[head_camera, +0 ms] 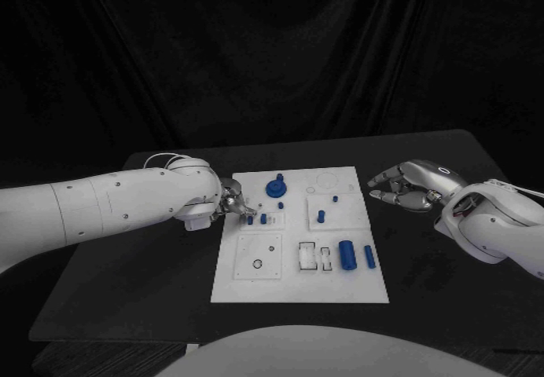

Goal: Assemble the parts on the task board

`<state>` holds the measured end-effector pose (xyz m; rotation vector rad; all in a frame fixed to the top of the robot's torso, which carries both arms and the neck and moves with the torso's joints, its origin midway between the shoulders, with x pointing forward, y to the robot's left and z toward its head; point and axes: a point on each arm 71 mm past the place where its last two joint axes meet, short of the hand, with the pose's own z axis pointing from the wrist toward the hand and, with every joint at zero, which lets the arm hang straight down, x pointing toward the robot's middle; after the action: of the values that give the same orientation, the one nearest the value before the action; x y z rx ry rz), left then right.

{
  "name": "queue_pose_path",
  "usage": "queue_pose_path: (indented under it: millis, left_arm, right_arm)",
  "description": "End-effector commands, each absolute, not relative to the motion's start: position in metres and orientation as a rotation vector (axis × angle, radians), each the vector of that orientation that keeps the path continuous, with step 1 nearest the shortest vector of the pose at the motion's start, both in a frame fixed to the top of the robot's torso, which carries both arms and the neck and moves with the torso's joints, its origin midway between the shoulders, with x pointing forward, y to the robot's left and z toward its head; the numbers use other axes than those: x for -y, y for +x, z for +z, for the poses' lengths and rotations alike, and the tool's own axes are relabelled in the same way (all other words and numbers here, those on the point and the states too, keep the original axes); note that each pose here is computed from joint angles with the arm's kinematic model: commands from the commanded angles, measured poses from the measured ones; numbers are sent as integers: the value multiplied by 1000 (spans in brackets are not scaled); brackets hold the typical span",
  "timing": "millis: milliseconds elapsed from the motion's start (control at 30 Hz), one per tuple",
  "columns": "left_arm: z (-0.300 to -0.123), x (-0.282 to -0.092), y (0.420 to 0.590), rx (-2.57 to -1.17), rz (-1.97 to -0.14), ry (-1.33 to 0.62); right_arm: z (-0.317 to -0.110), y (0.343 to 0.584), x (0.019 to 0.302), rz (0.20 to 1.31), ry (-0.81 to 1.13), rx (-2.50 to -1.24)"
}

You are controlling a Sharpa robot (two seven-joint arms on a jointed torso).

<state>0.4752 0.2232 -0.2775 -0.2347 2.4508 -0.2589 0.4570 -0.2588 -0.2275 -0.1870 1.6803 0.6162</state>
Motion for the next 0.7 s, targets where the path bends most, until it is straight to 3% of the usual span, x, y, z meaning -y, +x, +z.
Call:
queue_pose_path:
  millis: [33,200,467,600,700]
  left_arm:
    - [-273,-221,477,-2373,-346,-262]
    - [-253,-224,482,-2200,-483,-288]
    - [-192,-219,496,-1771,-821,-149]
    - [-179,-209,498,-1655,-869,58]
    - [-179,-202,500,-1615,-843,215]
  right_arm:
    - [-229,457,261,601,-176,-1687]
    - [-228,456,262,597,-173,-1688]
    - [-228,456,266,587,-165,-1688]
    - [-228,457,264,590,-168,-1688]
    - [-228,457,264,593,-169,-1687]
